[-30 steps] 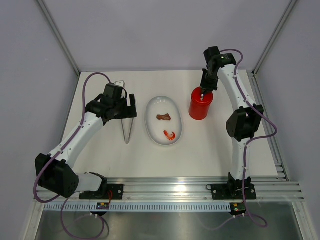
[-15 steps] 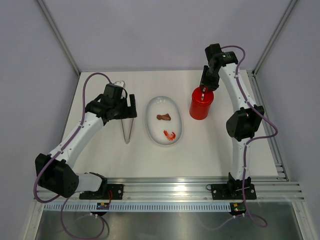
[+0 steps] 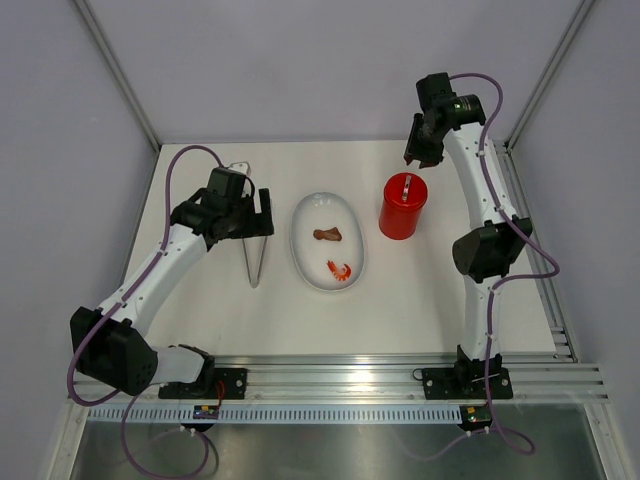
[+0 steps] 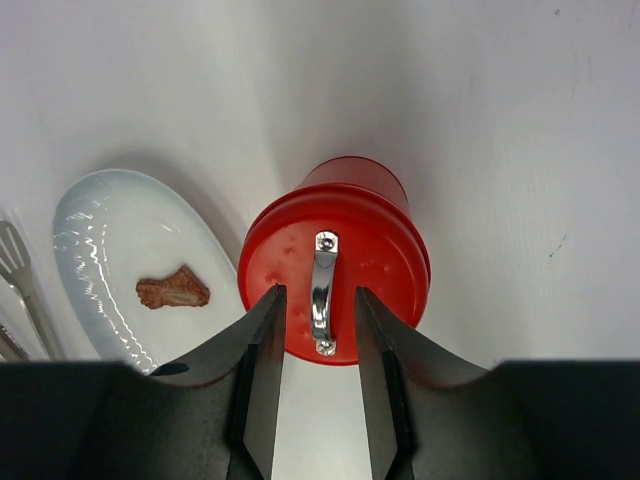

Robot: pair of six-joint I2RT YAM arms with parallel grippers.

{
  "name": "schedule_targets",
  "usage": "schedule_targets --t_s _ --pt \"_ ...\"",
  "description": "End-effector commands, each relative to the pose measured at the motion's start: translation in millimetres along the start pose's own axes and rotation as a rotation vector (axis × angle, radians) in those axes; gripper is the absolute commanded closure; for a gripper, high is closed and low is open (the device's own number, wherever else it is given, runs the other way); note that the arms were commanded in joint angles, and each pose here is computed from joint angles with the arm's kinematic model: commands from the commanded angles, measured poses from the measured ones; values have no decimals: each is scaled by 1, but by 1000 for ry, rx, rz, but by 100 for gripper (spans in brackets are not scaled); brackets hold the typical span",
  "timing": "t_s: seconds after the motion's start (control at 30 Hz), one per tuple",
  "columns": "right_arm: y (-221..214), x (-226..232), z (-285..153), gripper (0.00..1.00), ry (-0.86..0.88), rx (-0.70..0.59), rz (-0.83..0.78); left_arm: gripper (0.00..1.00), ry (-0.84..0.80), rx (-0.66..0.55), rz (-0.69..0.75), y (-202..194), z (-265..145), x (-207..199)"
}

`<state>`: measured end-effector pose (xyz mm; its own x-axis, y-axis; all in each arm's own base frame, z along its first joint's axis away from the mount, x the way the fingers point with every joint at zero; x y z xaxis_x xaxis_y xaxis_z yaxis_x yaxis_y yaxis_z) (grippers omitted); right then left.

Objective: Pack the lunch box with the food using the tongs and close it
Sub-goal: Close the box lid on the packing box.

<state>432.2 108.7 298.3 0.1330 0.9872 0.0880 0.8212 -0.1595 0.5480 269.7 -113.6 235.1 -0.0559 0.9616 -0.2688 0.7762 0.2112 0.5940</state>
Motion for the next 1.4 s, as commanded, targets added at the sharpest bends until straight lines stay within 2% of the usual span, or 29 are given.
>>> schedule_targets --t_s 0.0,0.17,0.23,0.33,0.53,0.7,0.8,0.93,1.07,1.17,1.3,1.37 --pt "-8 -2 22 60 -48 36 -30 14 -22 -27 6 8 -5 -3" --pt "-33 -5 71 61 -106 171 -52 14 -19 -25 8 7 -5 -2" --pt "-37 -3 74 61 -95 194 -48 14 -18 -20 6 6 -4 -2" --pt "-32 0 61 61 -61 153 -37 14 -17 -18 8 5 -3 -2" --pt "4 4 -9 61 20 -45 -8 14 -17 -14 8 4 -1 -2" --pt "11 5 -26 59 44 -94 -10 13 -22 -15 7 6 -2 -3" --pt "1 5 -5 59 24 -33 -17 14 -20 -14 8 5 -1 -2" --pt "-30 4 47 59 3 104 -26 13 -19 -15 6 4 -2 -2" --pt "-52 -1 73 60 -52 210 -44 14 -19 -9 5 1 -2 -1" --pt "-42 6 53 60 -43 151 -62 14 -20 -9 4 1 -2 -1" --pt "-8 12 -6 59 6 -41 -32 14 -21 -12 3 2 -2 -2" --pt "-1 12 -19 59 14 -86 -23 13 -20 -9 2 1 -2 -1"
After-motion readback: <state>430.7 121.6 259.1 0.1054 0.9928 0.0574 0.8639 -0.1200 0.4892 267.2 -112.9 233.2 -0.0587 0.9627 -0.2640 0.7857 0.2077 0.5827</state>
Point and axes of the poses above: each gripper's point midway between its finger pads, its own z axis out along the fingers, its own x axis along the line the jaws close on, y = z × x, the point moved 7 cm from there along -z, back along the fingers, and after that the axes turned 6 degrees about -z, right-handed, at the moved point
